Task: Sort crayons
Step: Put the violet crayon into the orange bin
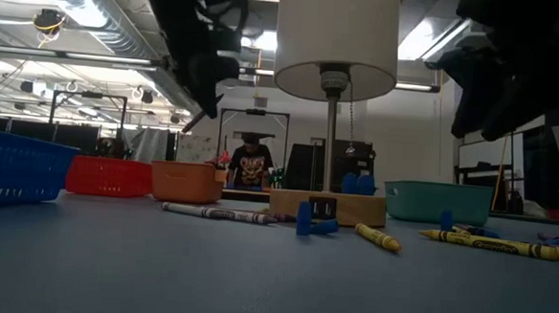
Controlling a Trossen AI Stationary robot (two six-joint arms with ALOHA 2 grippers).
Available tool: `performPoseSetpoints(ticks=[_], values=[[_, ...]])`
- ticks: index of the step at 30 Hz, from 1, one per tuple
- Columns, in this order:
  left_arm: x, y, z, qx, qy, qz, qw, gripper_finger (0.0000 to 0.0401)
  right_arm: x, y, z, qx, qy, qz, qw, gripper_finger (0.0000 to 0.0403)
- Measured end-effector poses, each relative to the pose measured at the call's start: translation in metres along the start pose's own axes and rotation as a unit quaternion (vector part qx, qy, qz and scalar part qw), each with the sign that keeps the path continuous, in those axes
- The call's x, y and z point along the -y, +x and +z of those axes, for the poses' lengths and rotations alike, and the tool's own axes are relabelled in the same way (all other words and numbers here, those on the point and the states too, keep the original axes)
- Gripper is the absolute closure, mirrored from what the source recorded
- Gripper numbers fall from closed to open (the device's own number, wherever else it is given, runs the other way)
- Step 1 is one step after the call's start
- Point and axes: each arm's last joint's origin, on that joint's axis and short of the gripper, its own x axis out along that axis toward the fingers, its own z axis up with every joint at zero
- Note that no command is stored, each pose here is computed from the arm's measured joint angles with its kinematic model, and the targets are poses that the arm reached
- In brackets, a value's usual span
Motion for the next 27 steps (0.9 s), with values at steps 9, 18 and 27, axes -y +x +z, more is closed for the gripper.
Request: performPoseSetpoints(ticks=[9, 18, 27], values=[[-0.028, 0.02, 0.005, -0.031, -0.049, 0.007, 0.998, 0.0387, 0.0, -0.001, -0.014, -0.074, -0.018, 0.029, 0.997, 0.0237], [-0.033, 0.024, 0.005, -0.038, -0.056, 0.005, 0.998, 0.0367, 0.003, -0.004, -0.029, -0.152, -0.04, 0.018, 0.987, 0.0237], [-0.032, 0.024, 0.005, -0.038, -0.056, 0.004, 0.998, 0.0317, 0.004, -0.005, -0.031, -0.162, -0.047, 0.014, 0.985, 0.0237]])
